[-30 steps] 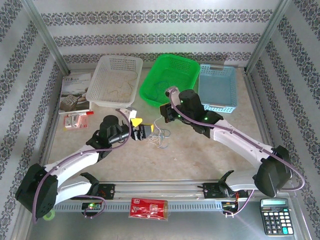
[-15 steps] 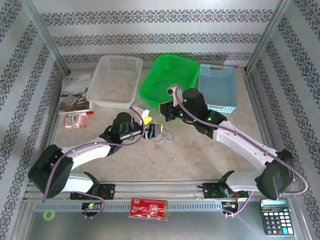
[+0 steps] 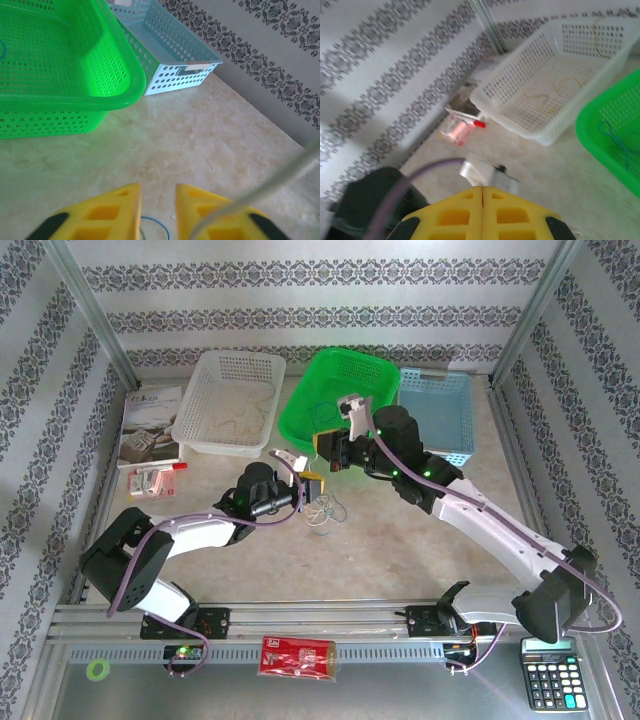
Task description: Untangle the cables
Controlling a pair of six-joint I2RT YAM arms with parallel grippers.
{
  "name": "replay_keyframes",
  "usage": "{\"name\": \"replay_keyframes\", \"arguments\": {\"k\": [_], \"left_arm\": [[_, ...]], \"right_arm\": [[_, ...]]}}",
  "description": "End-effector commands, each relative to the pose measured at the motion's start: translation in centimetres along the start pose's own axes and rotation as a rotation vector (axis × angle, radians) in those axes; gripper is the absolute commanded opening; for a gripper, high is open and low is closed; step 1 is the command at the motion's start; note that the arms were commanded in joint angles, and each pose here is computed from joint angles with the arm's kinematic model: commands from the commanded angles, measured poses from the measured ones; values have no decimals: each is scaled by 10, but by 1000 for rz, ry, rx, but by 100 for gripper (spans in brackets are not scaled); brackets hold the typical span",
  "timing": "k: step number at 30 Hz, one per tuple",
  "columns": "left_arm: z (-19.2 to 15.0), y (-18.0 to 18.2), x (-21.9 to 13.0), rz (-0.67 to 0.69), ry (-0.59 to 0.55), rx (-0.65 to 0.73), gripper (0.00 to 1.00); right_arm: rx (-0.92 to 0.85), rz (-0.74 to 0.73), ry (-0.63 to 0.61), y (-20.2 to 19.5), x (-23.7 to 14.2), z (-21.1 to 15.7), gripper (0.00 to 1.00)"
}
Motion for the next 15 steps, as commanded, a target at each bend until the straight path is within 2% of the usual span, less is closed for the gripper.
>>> {"name": "replay_keyframes", "arguments": {"k": [1,8,15], "left_arm": [[0,-6,2,-43,-42,2,20],[-16,1,3,-31,-12,-21,14],[-32,7,0,-15,9,-48,8]], "right_arm": [[-12,117,-124,33,-22,40,0],[-21,195,-241,56,-45,85,0],[-20,215,-350,62,-65,123,0]]}}
Point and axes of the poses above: each hand's point on the last joint's axis, 136 mm out from that joint toward the fingers, its own x axis out along the fingers, its own y axis along the line the jaws close on, z = x × y, the point moved 6 cm from there along -x, back along the fingers, and after that the axes turned 3 degrees about -x, right-handed, at the moved point
